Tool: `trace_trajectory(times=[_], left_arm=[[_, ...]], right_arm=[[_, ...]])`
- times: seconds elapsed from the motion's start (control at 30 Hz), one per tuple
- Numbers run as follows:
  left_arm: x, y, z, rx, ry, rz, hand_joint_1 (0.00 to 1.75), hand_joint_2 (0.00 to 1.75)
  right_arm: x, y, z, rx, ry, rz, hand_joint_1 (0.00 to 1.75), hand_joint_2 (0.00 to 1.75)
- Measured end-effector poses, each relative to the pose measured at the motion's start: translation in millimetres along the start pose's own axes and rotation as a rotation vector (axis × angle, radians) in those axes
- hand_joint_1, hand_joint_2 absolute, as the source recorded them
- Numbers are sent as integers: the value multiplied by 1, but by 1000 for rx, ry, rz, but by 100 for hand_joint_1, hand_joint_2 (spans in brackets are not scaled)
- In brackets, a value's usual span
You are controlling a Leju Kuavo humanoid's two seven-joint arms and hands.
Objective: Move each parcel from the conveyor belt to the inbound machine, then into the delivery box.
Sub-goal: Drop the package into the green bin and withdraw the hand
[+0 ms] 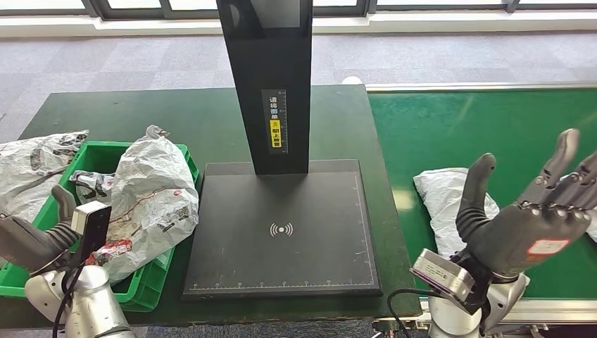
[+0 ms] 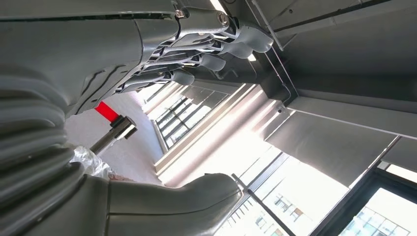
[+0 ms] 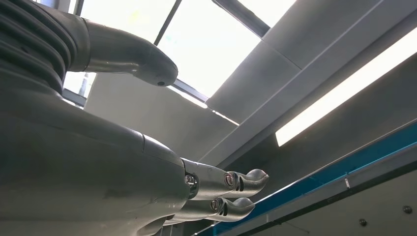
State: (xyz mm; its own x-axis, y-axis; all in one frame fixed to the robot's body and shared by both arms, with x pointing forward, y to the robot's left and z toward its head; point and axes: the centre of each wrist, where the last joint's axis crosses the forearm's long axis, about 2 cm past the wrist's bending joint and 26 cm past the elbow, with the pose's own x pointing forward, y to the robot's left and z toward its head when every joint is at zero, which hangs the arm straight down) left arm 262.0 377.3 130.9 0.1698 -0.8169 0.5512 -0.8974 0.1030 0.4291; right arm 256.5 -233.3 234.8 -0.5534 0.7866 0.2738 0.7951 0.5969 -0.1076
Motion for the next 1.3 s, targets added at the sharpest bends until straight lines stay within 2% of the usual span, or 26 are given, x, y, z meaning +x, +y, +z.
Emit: trace_trajectory(times=[0.2, 0.33, 0.47, 0.57, 0.7, 0.87, 1.1, 1.3], left_arm=[[0, -1, 1, -1, 6, 4, 0, 175], [2, -3, 5, 60, 100, 113, 0, 175], [26, -18, 16, 120, 246, 403, 0, 175], [54, -31, 20, 70, 275, 627, 0, 175], [87, -41, 26, -89, 237, 937, 0, 175], [111, -41, 31, -221, 166, 1141, 0, 175], [124, -39, 29, -268, 114, 1237, 0, 175], [128, -39, 28, -279, 98, 1260, 0, 175]], right_arm=[[0, 0, 0, 3, -1, 2, 0, 175], [-2, 3, 6, 34, 4, 16, 0, 175], [-15, 11, 28, 177, 33, 100, 0, 175], [-28, 17, 44, 270, 72, 152, 0, 175], [-61, 26, 62, 394, 141, 271, 0, 175], [-104, 22, 88, 508, 281, 399, 0, 175], [-128, 19, 126, 569, 523, 421, 0, 175], [-134, 18, 142, 598, 625, 419, 0, 175]])
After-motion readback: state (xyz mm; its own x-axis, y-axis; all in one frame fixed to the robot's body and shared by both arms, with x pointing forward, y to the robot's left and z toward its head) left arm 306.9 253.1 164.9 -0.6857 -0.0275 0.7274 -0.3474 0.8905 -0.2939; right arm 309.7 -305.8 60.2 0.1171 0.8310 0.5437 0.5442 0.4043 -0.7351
